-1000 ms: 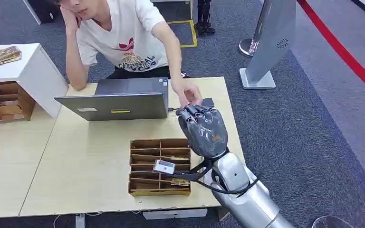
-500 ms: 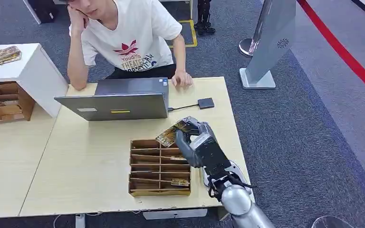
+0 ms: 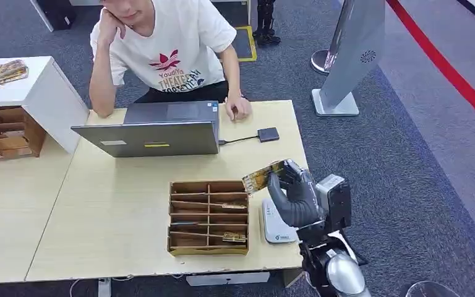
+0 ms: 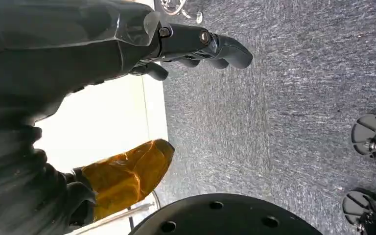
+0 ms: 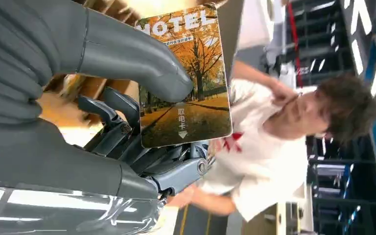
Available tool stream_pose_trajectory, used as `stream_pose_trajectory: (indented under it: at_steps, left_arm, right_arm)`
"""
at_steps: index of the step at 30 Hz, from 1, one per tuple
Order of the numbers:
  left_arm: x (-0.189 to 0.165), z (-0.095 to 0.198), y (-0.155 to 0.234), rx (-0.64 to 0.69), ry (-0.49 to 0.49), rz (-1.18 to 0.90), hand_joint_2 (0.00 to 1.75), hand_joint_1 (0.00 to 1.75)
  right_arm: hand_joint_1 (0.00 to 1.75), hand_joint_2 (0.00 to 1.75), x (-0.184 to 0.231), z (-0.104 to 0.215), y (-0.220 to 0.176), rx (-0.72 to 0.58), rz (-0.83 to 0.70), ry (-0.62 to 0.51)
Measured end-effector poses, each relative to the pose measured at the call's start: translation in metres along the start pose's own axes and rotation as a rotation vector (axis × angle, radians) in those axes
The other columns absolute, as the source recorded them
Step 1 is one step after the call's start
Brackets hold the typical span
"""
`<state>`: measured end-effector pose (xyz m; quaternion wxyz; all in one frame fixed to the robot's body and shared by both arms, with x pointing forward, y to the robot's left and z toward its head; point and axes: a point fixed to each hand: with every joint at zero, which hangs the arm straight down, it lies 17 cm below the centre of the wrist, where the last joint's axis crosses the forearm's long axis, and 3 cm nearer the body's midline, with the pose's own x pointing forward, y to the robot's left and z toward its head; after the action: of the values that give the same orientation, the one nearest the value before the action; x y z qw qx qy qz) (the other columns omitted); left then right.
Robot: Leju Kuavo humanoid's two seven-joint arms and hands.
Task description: Pass the card to the sensor for recognition and then transmit it.
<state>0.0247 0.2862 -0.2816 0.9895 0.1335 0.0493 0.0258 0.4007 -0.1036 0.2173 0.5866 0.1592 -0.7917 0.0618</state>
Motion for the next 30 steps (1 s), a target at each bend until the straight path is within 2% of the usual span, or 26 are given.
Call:
stream_pose_trajectory:
  at_steps: [5,13,18,25,30]
  left_arm:
    - [0.001,0.001,-0.002,-0.005,0.0,0.02,1.75,0.0]
    - [-0.003,0.0,-0.003,-0.012,0.013,0.061,1.75,0.0]
    - [-0.005,0.0,-0.004,-0.017,0.022,0.073,1.75,0.0]
    - [-0.005,0.0,-0.006,-0.026,0.026,0.07,1.75,0.0]
    - [-0.005,0.001,-0.006,-0.03,0.031,0.069,1.75,0.0]
  right_arm:
    - [1.75,1.75,-0.009,0.017,-0.016,-0.012,0.097,0.022]
    - [1.75,1.75,-0.035,0.067,-0.053,-0.045,0.269,0.112]
    - [1.75,1.75,-0.053,0.092,-0.058,-0.015,0.361,0.189]
    - [1.75,1.75,-0.08,0.092,-0.05,0.051,0.503,0.248]
    - [1.75,1.75,-0.096,0.076,-0.046,0.083,0.562,0.265]
